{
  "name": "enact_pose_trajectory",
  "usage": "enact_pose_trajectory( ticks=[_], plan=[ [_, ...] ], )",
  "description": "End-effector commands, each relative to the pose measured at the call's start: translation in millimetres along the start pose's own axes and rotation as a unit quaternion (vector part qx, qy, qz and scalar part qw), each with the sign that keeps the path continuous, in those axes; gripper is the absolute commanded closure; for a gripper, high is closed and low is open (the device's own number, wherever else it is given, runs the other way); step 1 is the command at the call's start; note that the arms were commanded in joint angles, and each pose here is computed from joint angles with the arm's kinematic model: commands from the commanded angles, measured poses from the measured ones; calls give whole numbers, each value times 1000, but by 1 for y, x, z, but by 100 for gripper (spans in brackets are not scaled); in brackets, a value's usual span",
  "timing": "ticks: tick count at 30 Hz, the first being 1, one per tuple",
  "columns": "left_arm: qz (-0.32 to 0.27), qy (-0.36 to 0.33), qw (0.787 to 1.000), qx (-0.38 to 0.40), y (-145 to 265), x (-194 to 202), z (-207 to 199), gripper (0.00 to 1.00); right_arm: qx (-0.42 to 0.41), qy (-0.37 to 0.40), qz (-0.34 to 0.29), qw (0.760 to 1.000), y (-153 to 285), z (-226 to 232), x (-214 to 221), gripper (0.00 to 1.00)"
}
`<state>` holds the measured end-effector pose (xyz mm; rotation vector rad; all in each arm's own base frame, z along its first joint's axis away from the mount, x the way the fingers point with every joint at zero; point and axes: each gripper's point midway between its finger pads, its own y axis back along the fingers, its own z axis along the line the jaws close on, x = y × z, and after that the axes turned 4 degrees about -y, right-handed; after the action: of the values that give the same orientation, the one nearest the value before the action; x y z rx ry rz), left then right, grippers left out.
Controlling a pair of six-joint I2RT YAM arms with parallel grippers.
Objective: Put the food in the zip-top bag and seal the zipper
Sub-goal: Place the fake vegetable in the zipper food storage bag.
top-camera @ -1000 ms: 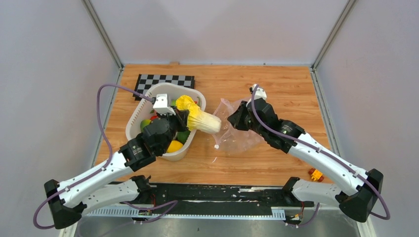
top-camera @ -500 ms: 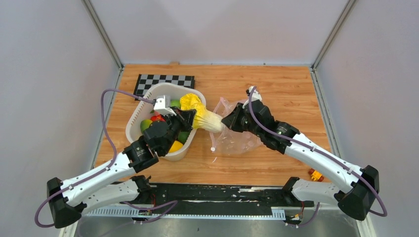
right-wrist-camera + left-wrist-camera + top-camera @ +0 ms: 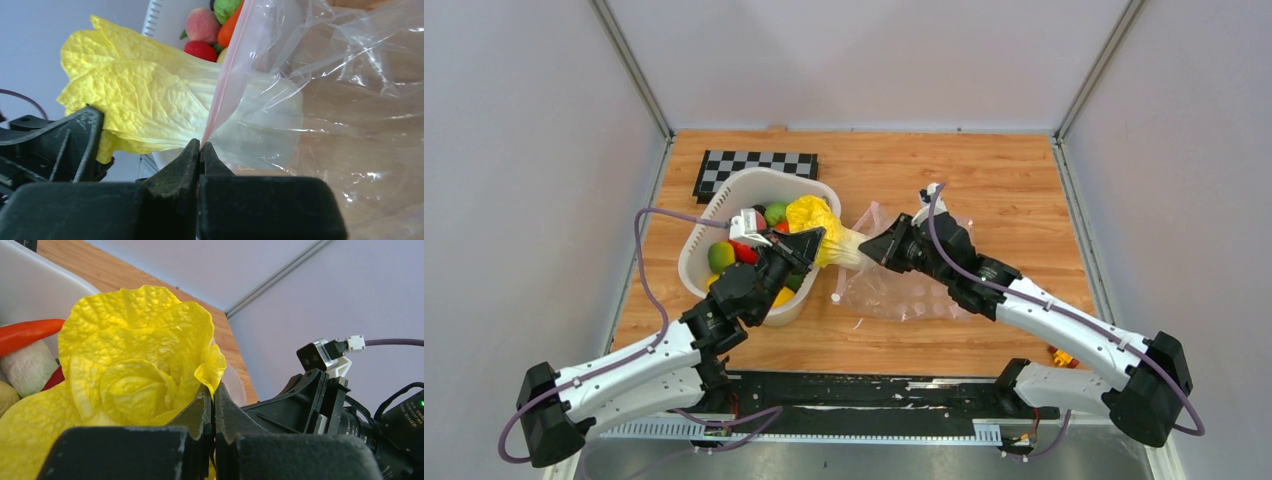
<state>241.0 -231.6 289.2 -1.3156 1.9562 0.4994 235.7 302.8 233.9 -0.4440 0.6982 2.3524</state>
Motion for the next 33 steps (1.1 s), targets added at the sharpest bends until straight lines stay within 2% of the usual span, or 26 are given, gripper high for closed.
enact_pose_trajectory(
  ticks=[1, 5, 11, 17, 23, 26, 29, 33],
  plan=[
    [-62, 66, 995, 31, 9, -39, -19, 100, -104, -24, -44, 993, 15, 47, -21, 100],
    [-82, 68, 994, 13, 19, -53, -10, 100, -127, -32, -50, 990, 24, 54, -26, 100],
    [-108, 117, 985, 66, 32, -72, -26, 100, -123, 9, -24, 992, 14, 52, -16, 100],
    [-89, 146, 980, 98, 31, -60, -36, 100, -226, 5, 10, 974, 17, 85, -4, 100],
    [-87, 142, 982, 85, 32, -54, -26, 100, -259, -25, 8, 966, 27, 99, -8, 100],
    [-80, 129, 985, 78, 32, -53, -25, 100, -268, 3, -5, 963, 32, 105, -14, 100],
    [-61, 108, 988, 88, 31, -50, -33, 100, -316, 62, 19, 947, 42, 121, -6, 100],
    [-69, 82, 983, 147, 37, -64, -61, 100, -221, 116, 17, 968, 24, 87, -6, 100]
  ],
)
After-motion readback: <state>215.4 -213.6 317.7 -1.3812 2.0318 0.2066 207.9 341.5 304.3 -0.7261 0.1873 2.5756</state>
